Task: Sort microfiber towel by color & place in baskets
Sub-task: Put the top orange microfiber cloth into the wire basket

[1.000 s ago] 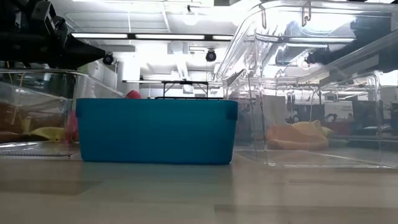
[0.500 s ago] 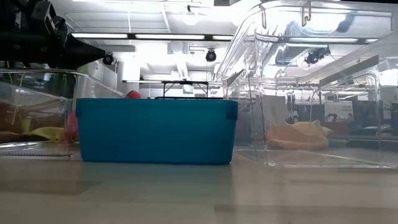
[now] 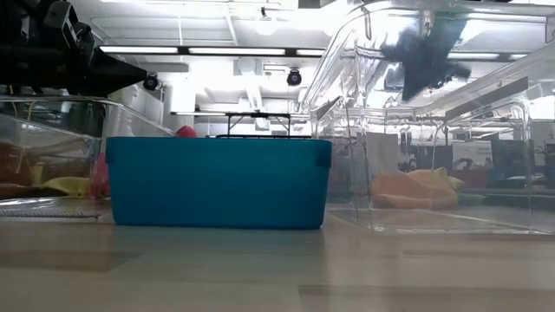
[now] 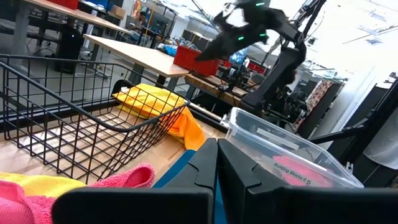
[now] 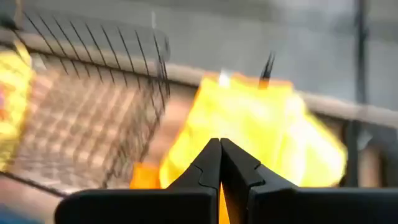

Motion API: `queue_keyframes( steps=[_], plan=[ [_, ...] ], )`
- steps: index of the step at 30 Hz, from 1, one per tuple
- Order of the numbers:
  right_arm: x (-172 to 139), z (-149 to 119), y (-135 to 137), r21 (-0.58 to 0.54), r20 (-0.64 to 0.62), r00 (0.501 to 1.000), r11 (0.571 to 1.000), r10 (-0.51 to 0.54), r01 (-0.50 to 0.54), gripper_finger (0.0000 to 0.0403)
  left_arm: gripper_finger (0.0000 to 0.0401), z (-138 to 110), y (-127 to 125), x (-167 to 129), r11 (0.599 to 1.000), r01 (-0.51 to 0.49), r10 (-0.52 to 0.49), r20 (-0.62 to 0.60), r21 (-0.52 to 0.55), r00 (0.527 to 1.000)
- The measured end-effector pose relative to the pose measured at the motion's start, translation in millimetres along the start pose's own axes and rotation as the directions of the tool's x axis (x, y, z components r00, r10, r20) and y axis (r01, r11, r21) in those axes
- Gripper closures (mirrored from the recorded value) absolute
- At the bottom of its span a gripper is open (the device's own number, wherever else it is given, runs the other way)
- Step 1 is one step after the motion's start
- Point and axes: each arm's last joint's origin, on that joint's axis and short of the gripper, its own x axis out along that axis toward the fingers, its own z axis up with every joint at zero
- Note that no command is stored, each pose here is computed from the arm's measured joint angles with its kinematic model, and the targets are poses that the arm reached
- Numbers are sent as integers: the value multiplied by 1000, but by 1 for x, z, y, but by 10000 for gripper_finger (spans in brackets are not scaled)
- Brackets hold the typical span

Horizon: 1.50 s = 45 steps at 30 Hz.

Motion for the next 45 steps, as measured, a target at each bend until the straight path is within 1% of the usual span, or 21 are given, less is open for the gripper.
queue_keyframes(
  steps=[3,5,6,9,11,14,18,21,24,27,31,34,37,39,40,42,43,45],
  plan=[
    [33,1,-9,50,-152,984,995,92,-85,402,401,0,0,0,1000,0,0,0,0,1000],
    [48,1,-14,93,-197,967,985,159,-143,402,401,0,0,0,1000,0,0,0,0,1000],
    [53,1,-17,109,-210,961,981,178,-158,400,401,0,0,0,1000,0,0,0,0,1000],
    [62,-3,-26,152,-251,952,979,174,-139,382,401,0,0,0,1000,0,0,0,0,1000],
    [64,-8,-32,188,-280,944,974,177,-127,356,401,0,0,0,1000,0,0,0,0,1000],
    [63,-20,-38,225,-325,931,969,168,-97,304,401,0,0,0,1000,0,0,0,0,1000],
    [60,-37,-44,218,-342,927,973,153,-81,226,401,0,0,0,1000,0,0,0,0,1000],
    [60,-53,-52,204,-348,930,978,118,-48,174,401,0,0,0,1000,0,0,0,0,1000],
    [63,-75,-61,200,-366,926,980,95,-21,140,401,0,0,0,1000,0,0,0,0,1000],
    [71,-95,-67,255,-353,928,967,119,-27,124,401,0,0,0,1000,0,0,0,0,1000],
    [89,-111,-69,346,-256,947,933,194,-98,121,401,0,0,0,1000,0,0,0,0,1000],
    [98,-115,-67,400,-177,952,902,251,-163,121,401,0,0,0,1000,0,0,0,0,1000],
    [101,-116,-67,383,-170,952,907,256,-175,123,401,0,0,0,1000,0,0,0,0,1000],
    [100,-114,-65,382,-180,940,902,289,-204,137,401,0,0,0,1000,0,0,0,0,1000],
    [99,-111,-63,376,-179,931,897,318,-234,151,401,0,0,0,1000,0,0,0,0,1000],
    [91,-103,-57,354,-154,913,884,378,-306,199,401,0,0,0,1000,0,0,0,0,1000],
    [86,-98,-53,341,-133,909,879,395,-332,231,401,0,0,0,1000,0,0,0,0,1000],
    [74,-87,-47,297,-74,908,879,412,-374,313,401,0,0,0,1000,0,0,0,0,1000]
  ],
)
